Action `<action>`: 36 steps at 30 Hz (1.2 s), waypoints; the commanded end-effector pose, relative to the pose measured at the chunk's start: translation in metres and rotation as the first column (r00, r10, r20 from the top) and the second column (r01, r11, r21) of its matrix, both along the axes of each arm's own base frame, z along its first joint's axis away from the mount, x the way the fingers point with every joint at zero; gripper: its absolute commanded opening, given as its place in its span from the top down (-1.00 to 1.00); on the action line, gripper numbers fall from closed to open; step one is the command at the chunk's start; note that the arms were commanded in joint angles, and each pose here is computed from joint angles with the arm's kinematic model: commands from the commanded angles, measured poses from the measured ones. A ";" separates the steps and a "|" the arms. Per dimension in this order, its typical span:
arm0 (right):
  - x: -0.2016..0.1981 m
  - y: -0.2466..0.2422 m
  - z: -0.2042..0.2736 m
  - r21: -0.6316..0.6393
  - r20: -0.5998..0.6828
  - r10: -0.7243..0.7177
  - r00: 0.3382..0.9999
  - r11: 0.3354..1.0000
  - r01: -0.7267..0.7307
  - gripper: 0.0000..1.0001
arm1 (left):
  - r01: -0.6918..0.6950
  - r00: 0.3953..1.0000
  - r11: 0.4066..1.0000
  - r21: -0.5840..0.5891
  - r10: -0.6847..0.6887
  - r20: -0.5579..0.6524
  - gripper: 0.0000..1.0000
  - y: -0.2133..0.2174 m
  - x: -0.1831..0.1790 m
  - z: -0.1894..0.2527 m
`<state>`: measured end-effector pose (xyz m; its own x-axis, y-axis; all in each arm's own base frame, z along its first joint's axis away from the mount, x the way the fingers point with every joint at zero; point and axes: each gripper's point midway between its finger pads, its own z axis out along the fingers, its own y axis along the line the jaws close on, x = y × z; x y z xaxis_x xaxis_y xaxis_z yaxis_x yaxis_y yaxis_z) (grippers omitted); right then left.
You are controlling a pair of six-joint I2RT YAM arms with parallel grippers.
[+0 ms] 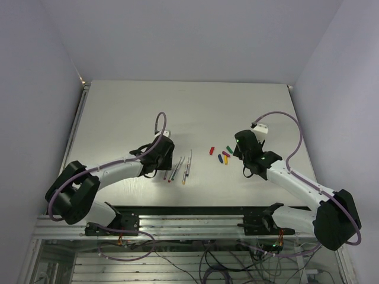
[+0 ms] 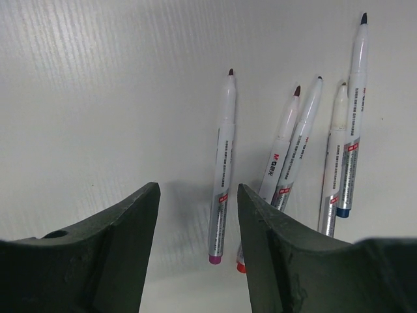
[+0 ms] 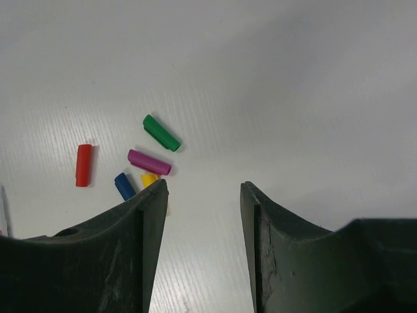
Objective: Insert the pens into the pen caps
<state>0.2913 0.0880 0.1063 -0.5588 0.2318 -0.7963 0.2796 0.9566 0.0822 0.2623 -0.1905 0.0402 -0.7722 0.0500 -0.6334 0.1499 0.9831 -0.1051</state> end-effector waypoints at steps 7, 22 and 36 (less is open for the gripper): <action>-0.005 -0.002 0.000 0.023 0.024 -0.010 1.000 1.000 0.010 0.03 | 0.055 0.998 0.998 0.001 -0.055 -0.022 -0.19 -0.017 0.003 -0.003; -0.008 -0.004 0.006 0.030 0.032 -0.018 0.999 0.999 0.017 0.03 | 0.076 0.987 0.987 0.140 -0.054 -0.151 0.04 -0.001 -0.011 -0.027; -0.010 -0.007 0.015 0.031 0.051 -0.019 0.999 0.999 0.017 0.03 | 0.114 0.952 0.966 0.231 -0.040 -0.303 0.17 0.017 -0.038 -0.051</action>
<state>0.2837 0.0838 0.1195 -0.5192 0.2717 -0.8103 0.2862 0.9486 0.1347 0.2546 -0.1909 0.0115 -0.8551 0.1743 -0.4884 0.1910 0.9815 0.0159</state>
